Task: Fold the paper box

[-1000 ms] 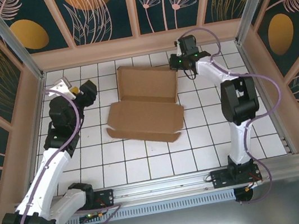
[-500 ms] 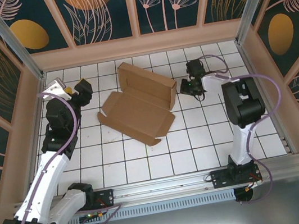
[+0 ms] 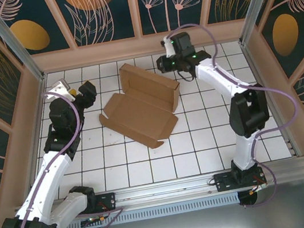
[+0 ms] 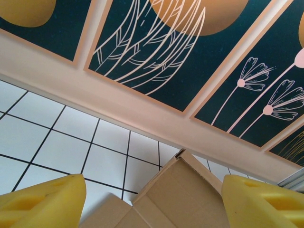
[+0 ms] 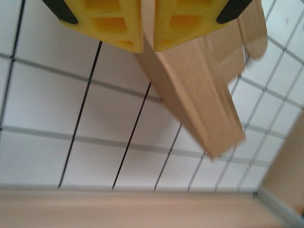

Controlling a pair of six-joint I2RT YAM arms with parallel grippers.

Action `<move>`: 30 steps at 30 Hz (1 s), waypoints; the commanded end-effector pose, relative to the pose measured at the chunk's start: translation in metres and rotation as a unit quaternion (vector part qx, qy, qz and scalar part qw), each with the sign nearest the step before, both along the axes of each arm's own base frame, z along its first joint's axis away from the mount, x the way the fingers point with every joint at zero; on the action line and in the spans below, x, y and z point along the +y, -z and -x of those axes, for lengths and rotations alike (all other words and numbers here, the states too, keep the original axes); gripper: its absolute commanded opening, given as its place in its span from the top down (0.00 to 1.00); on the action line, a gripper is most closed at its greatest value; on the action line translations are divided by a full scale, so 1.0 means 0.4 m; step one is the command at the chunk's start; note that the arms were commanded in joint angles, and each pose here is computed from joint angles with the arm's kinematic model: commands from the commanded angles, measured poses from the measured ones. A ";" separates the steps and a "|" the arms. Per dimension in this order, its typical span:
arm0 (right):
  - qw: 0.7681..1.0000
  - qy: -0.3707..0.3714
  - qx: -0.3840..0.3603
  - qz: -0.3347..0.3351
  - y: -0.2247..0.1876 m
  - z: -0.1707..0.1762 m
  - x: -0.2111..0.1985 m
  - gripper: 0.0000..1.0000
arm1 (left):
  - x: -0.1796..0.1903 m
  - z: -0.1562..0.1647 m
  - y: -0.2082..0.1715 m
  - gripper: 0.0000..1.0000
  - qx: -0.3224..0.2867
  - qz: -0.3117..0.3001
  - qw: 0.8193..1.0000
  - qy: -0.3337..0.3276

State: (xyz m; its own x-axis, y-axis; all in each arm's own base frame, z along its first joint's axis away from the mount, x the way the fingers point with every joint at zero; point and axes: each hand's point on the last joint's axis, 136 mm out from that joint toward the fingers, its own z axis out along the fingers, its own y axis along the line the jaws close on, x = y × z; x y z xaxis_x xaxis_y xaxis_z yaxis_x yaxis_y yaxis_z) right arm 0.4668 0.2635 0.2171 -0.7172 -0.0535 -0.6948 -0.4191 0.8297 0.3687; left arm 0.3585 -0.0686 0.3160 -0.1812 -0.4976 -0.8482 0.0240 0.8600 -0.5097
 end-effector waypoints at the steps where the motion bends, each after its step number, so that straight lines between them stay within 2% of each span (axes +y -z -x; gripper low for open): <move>1: 0.998 -0.023 0.051 0.032 0.089 0.042 0.004 0.87 | -0.007 0.001 -0.001 0.25 -0.005 0.001 1.000 0.008; 7: 0.997 -0.001 0.058 0.050 0.136 0.026 -0.027 0.87 | -0.011 0.000 0.001 0.25 -0.004 0.003 1.000 0.012; 17: 0.990 0.096 0.099 0.040 0.259 -0.018 -0.158 0.89 | -0.005 0.004 -0.006 0.24 -0.007 0.002 1.000 0.008; 21: 0.981 0.125 0.148 0.032 0.357 0.055 -0.176 0.89 | 0.002 0.008 -0.015 0.24 -0.011 0.001 1.000 0.000; 24: 0.975 0.091 0.202 0.012 0.413 0.162 -0.135 0.89 | 0.006 0.009 -0.013 0.24 -0.009 0.001 1.000 -0.004; 27: 0.979 0.043 0.194 0.043 0.399 0.260 -0.088 0.85 | 0.009 0.011 -0.016 0.24 -0.010 0.003 1.000 -0.006; 30: 0.985 0.056 0.137 0.083 0.333 0.267 -0.106 0.81 | 0.010 0.011 -0.018 0.24 -0.010 0.005 1.000 -0.008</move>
